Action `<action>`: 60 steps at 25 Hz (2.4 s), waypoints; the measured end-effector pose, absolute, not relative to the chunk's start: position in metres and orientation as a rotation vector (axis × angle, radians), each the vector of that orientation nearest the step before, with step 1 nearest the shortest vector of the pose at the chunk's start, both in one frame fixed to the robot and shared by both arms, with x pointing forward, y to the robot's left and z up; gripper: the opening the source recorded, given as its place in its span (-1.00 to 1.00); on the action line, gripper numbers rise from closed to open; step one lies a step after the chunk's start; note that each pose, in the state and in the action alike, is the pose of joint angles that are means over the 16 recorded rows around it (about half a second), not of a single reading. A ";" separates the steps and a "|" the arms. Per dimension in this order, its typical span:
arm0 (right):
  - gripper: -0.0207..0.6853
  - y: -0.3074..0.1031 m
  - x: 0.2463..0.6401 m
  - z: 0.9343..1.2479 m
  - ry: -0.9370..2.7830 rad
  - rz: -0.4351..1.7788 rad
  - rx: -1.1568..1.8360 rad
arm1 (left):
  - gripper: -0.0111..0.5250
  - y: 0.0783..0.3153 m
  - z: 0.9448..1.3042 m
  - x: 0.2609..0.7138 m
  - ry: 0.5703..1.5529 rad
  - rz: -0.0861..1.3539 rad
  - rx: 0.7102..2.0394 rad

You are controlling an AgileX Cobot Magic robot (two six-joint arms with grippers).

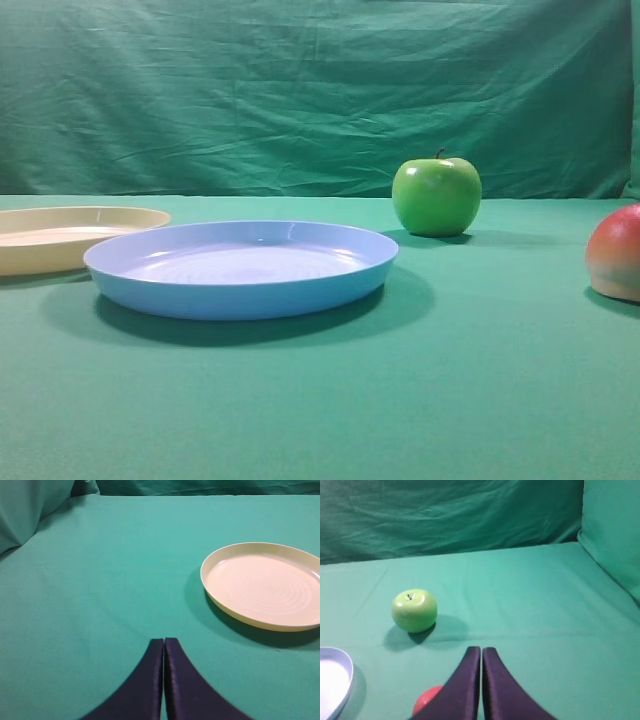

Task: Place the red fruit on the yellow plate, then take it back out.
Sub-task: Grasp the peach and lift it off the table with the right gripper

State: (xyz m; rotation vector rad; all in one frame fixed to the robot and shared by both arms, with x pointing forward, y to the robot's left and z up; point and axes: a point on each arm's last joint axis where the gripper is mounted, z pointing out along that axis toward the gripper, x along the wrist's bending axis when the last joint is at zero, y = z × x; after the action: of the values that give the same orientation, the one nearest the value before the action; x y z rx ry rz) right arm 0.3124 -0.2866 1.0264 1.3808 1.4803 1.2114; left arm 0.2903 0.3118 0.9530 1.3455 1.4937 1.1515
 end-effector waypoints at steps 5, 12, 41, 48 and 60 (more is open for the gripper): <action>-0.94 -0.284 0.327 1.037 1.627 1.117 1.414 | -0.96 0.312 0.953 0.290 1.494 1.152 1.346; -0.94 -0.275 0.347 1.048 1.897 0.994 1.405 | -0.96 0.312 0.953 0.290 1.494 1.152 1.346; 0.90 -0.219 0.477 0.981 2.531 0.547 1.530 | -0.96 0.312 0.953 0.290 1.494 1.152 1.346; 0.93 -0.216 0.493 0.949 2.544 0.478 1.589 | -0.96 0.312 0.953 0.290 1.494 1.152 1.346; 0.08 -0.207 0.515 0.943 2.542 0.486 1.586 | -0.96 0.312 0.953 0.290 1.494 1.152 1.346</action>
State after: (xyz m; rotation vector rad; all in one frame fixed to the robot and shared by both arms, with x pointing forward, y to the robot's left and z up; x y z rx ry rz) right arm 0.5151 -0.2069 0.9426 1.5862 2.5421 0.4865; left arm 0.2903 0.3118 0.9530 1.3455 1.4937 1.1515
